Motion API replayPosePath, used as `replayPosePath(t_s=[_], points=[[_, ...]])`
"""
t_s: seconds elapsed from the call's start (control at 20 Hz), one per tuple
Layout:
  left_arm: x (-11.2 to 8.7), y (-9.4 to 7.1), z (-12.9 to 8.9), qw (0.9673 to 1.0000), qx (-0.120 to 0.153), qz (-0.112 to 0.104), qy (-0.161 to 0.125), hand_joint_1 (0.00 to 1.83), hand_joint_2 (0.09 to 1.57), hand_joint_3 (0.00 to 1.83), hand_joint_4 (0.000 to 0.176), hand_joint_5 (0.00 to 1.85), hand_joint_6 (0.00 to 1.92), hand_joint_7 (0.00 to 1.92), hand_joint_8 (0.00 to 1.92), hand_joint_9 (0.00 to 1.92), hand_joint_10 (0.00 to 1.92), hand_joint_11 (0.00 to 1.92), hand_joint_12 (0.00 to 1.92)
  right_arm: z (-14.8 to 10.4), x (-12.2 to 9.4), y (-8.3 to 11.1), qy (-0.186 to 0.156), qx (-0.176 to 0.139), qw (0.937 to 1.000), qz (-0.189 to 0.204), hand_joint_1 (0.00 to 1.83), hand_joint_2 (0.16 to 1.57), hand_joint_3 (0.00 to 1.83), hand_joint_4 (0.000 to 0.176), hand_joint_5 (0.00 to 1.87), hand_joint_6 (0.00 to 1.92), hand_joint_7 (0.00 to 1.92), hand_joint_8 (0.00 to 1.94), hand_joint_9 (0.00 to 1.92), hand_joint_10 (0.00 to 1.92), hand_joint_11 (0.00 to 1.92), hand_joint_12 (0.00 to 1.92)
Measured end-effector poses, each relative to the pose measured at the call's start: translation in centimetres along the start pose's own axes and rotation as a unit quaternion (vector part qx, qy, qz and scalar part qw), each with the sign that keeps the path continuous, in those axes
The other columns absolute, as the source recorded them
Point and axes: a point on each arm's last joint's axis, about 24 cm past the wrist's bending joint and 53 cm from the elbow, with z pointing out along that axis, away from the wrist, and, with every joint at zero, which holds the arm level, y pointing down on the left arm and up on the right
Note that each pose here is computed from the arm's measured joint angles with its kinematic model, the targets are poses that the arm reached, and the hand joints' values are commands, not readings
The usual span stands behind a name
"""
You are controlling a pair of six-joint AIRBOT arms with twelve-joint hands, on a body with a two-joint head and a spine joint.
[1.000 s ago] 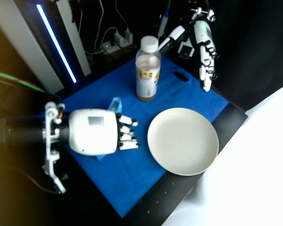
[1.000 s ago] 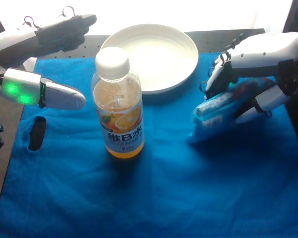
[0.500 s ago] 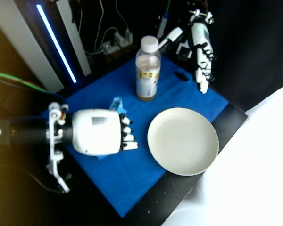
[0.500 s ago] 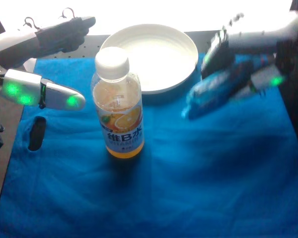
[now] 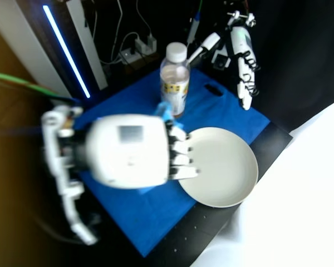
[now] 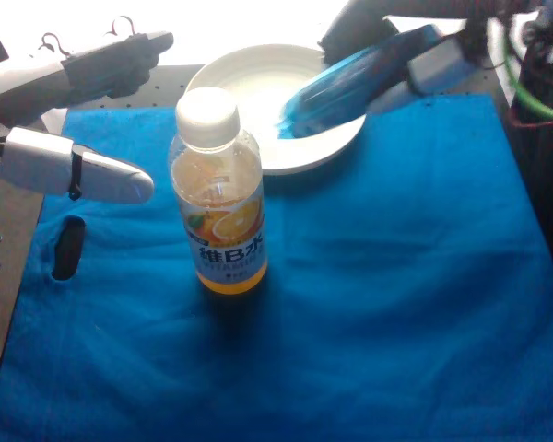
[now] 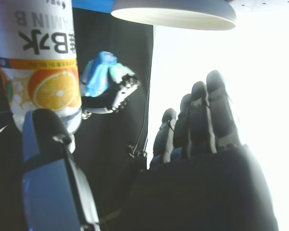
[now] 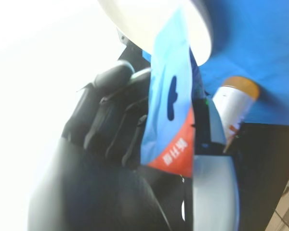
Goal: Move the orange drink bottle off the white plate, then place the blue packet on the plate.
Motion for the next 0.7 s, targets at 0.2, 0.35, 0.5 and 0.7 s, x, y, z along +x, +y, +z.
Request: replayPosePath(t_s=[0.2, 0.35, 0.5, 0.7], points=[[-0.2, -0.9, 0.8, 0.9999, 0.013, 0.006, -0.002, 0.72, 0.78, 0.0, 0.085, 0.0, 0.0, 0.07, 0.0, 0.14, 0.0, 0.12, 0.1, 2.1, -0.4, -0.4, -0.011, 0.002, 0.9999, 0.011, 1.16, 1.11, 0.0, 0.0, 0.99, 0.95, 0.94, 1.79, 1.03, 1.92, 1.11, 1.92], [0.2, -1.4, 1.3, 0.9998, 0.02, 0.007, 0.003, 0.75, 0.78, 0.0, 0.052, 0.0, 0.0, 0.05, 0.0, 0.14, 0.0, 0.12, 0.11, 3.2, -1.1, -1.2, -0.028, 0.012, 0.9993, 0.021, 1.15, 1.13, 0.0, 0.0, 0.95, 1.01, 0.83, 1.46, 0.82, 1.78, 0.86, 1.92], [0.1, -1.8, 1.6, 0.9996, 0.027, 0.011, 0.003, 0.72, 0.82, 0.01, 0.057, 0.0, 0.0, 0.06, 0.01, 0.15, 0.0, 0.13, 0.13, 4.5, -0.9, -1.5, -0.033, 0.019, 0.999, 0.025, 1.26, 1.12, 0.0, 0.0, 0.96, 0.79, 1.01, 1.17, 1.0, 0.9, 0.85, 1.31], [-0.3, -2.7, 1.9, 0.9992, 0.039, 0.009, 0.0, 0.65, 0.83, 0.0, 0.04, 0.0, 0.0, 0.07, 0.0, 0.15, 0.01, 0.0, 0.48, 6.2, -1.3, -1.7, -0.05, 0.023, 0.9976, 0.042, 1.22, 1.12, 0.0, 0.0, 0.95, 0.96, 1.03, 0.99, 1.18, 0.24, 0.82, 1.08]])
